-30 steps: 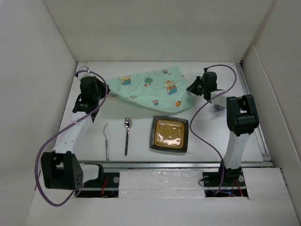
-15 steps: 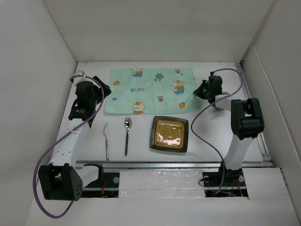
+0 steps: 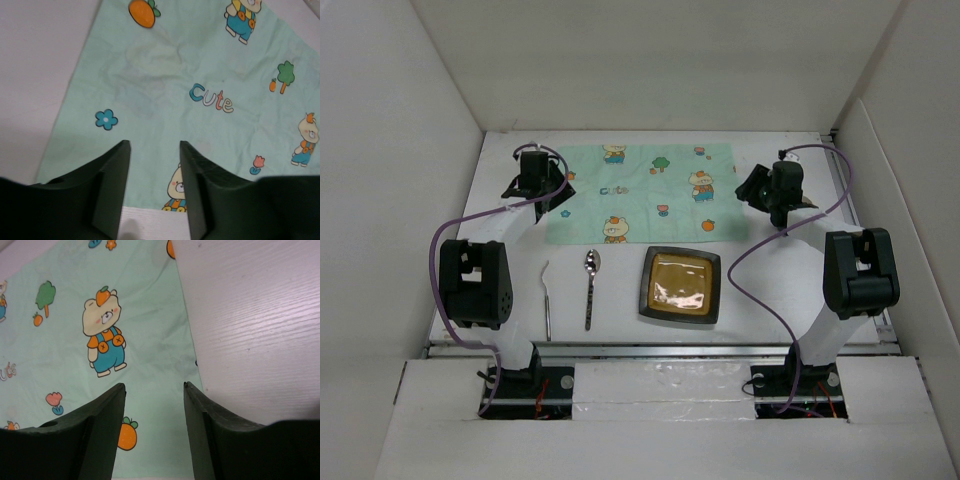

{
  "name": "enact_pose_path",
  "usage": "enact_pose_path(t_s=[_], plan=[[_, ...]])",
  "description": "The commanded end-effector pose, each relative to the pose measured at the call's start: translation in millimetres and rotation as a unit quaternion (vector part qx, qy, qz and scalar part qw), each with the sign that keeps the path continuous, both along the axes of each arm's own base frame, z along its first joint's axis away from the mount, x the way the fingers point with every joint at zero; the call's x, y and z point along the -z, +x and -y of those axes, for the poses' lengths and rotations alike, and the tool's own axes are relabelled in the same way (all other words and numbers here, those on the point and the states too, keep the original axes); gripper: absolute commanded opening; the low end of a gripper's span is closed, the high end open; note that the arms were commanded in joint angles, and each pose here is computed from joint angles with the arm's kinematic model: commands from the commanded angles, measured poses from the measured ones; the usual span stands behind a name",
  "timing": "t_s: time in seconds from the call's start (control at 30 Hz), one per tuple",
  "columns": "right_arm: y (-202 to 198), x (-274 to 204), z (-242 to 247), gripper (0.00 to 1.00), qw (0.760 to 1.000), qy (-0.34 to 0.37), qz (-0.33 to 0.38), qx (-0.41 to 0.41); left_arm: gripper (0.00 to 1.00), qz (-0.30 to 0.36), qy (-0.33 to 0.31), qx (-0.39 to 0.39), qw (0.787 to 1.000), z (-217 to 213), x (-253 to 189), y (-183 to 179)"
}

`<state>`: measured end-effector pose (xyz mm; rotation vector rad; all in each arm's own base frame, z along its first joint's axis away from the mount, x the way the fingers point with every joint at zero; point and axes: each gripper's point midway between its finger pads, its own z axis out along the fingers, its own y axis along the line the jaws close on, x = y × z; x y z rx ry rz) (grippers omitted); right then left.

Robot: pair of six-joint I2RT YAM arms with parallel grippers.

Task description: Set the dinner table for one person

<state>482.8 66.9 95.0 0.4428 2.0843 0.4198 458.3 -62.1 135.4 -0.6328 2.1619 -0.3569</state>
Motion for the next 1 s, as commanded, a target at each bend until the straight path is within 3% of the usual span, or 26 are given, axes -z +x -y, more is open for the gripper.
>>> enact_pose_path(t_s=[0.0,0.03,0.07,0.1,0.13,0.17,0.2,0.23,0.3,0.33,0.37,0.43,0.47,0.5,0.6,0.77,0.87,0.97], plan=[[3,-44,10,0.57,0.997,-0.038,0.058,0.017,0.36,0.038,-0.042,0.04,0.998,21,-26,4],[3,-48,6,0.57,0.997,-0.042,0.06,0.011,0.32,0.054,-0.049,0.042,0.996,22,-35,1],[0,-45,6,0.57,0.998,-0.045,0.049,0.008,0.17,0.054,-0.055,0.044,0.996,23,-32,-7],[-5,-50,-7,0.34,0.998,-0.035,0.051,-0.018,0.09,0.055,-0.062,0.051,0.995,27,-34,-11],[-11,-52,-20,0.2,0.998,-0.03,0.051,-0.037,0.0,0.068,-0.068,0.056,0.994,28,-50,-18],[-22,-46,-31,0.05,0.997,-0.024,0.051,-0.054,0.0,0.078,-0.073,0.068,0.992,36,-59,-24],[-33,-47,-46,0.0,0.995,-0.012,0.056,-0.085,0.0,0.119,-0.079,0.086,0.986,42,-91,-36],[-49,-64,-67,0.0,0.99,-0.003,0.079,-0.114,0.0,0.142,-0.08,0.111,0.98,57,-108,-47],[-87,-49,-87,0.0,0.985,0.013,0.072,-0.155,0.0,0.183,-0.074,0.142,0.97,72,-134,-68],[-103,-65,-94,0.0,0.981,0.028,0.093,-0.169,0.0,0.231,-0.074,0.162,0.956,80,-171,-90],[-129,-43,-101,0.0,0.979,0.035,0.071,-0.188,0.0,0.237,-0.065,0.169,0.955,78,-168,-102],[-157,-34,-106,0.07,0.976,0.049,0.063,-0.203,0.0,0.287,-0.068,0.183,0.938,75,-193,-132],[-173,-40,-105,0.16,0.974,0.049,0.072,-0.209,0.0,0.283,-0.06,0.185,0.939,71,-178,-142],[-194,-19,-103,0.37,0.975,0.043,0.046,-0.212,0.0,0.304,-0.059,0.191,0.931,69,-188,-157],[-228,-4,-90,0.62,0.979,0.038,0.029,-0.197,0.01,0.296,-0.044,0.22,0.928,70,-172,-177],[-250,18,-68,0.69,0.989,0.046,-0.013,-0.137,0.31,0.286,-0.015,0.222,0.932,64,-157,-182],[-254,25,-78,0.72,0.983,0.07,-0.022,-0.167,0.38,0.292,-0.012,0.233,0.927,67,-161,-183],[-266,48,-93,0.71,0.97,0.097,-0.077,-0.209,0.39,0.292,-0.011,0.249,0.924,70,-162,-187]])
